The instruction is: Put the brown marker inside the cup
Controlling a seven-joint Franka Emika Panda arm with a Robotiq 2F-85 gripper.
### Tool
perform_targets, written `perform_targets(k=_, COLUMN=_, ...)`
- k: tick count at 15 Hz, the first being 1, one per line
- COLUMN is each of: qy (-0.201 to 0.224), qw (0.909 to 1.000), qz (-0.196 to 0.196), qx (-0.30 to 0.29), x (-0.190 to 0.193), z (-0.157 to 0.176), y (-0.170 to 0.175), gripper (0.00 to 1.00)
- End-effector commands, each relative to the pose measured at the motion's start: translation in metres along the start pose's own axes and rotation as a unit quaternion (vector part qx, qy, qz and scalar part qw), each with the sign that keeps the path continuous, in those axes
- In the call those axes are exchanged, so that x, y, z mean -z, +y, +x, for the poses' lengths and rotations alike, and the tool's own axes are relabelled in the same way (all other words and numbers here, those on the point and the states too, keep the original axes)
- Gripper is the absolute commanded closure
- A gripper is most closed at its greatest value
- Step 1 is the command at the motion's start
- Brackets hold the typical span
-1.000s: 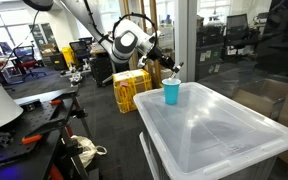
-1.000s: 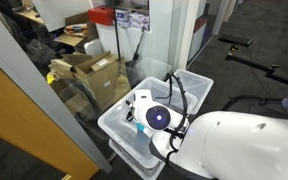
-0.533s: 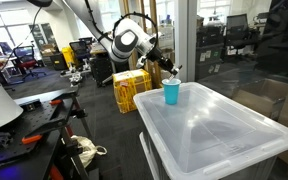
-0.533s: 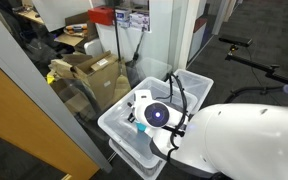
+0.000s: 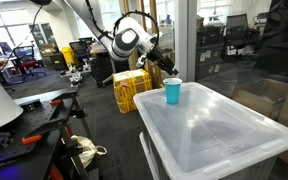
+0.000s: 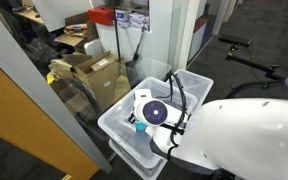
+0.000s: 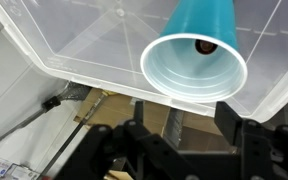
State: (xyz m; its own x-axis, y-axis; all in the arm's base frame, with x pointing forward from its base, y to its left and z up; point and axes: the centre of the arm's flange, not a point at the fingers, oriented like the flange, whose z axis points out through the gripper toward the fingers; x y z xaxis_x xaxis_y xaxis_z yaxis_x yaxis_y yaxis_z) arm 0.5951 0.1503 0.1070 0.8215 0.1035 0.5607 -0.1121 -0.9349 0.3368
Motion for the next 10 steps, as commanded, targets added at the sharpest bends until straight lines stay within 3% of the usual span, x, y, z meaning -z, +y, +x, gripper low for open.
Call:
perform_targets(k=1, qy=-0.02, qw=0.9998, qz=0.008, qx=0.002, x=0.011, z=0.006, y=0.006, gripper=0.0)
perform_targets(k=10, qy=-0.037, qw=0.9979, qz=0.054, qx=0.003, x=0.024, z=0.021, y=0.034, gripper=0.0)
